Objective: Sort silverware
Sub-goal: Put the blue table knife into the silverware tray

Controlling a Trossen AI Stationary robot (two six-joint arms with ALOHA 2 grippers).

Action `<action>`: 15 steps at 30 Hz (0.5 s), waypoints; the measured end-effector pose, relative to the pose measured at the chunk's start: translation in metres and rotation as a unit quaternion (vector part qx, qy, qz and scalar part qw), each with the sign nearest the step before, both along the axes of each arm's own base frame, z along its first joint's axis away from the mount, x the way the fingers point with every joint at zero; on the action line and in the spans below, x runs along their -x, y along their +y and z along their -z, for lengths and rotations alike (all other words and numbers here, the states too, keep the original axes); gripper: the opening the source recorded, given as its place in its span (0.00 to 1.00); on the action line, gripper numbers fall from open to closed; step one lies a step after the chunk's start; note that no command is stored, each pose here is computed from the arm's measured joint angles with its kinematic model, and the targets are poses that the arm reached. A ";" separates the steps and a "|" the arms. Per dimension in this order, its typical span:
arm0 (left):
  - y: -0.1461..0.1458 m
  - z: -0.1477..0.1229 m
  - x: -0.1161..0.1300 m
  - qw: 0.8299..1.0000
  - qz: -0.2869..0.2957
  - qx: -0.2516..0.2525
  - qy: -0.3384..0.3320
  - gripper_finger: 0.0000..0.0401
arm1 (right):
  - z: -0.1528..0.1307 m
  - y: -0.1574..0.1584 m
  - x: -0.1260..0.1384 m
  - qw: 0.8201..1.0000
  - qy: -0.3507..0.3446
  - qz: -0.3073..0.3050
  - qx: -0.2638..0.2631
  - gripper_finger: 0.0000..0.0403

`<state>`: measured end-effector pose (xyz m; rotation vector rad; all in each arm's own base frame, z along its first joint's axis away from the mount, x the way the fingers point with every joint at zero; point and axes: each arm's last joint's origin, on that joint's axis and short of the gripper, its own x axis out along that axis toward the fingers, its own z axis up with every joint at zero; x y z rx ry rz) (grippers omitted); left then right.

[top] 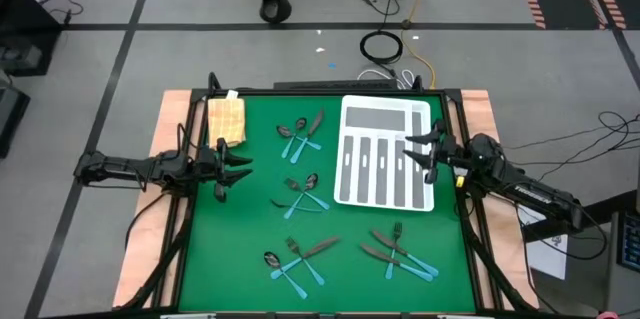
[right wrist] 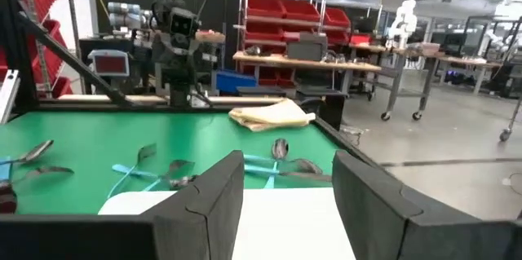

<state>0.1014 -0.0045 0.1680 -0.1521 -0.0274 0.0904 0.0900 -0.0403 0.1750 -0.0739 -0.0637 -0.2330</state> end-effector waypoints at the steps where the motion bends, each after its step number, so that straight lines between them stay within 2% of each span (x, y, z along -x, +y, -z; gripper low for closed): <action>1: 0.000 0.000 0.000 1.000 0.000 0.000 -0.001 0.36 | -0.001 0.000 0.000 1.000 -0.006 0.000 0.002 0.43; 2: 0.000 0.000 0.000 1.000 0.000 0.000 -0.001 0.36 | -0.002 0.000 0.000 1.000 -0.012 -0.003 -0.012 0.43; 4: 0.000 0.000 0.000 1.000 0.000 0.000 0.000 0.36 | -0.002 0.001 0.000 0.995 -0.028 -0.029 -0.087 0.43; 6: 0.000 0.000 0.000 1.000 0.000 0.000 0.000 0.36 | -0.002 0.003 0.000 0.983 -0.040 -0.062 -0.169 0.43; 10: 0.000 0.000 0.000 1.000 0.000 0.000 0.000 0.36 | -0.004 0.003 0.000 0.957 -0.067 -0.078 -0.272 0.43; 15: 0.000 0.000 0.000 1.000 0.000 0.000 -0.001 0.36 | -0.004 0.003 0.000 0.950 -0.073 -0.076 -0.293 0.43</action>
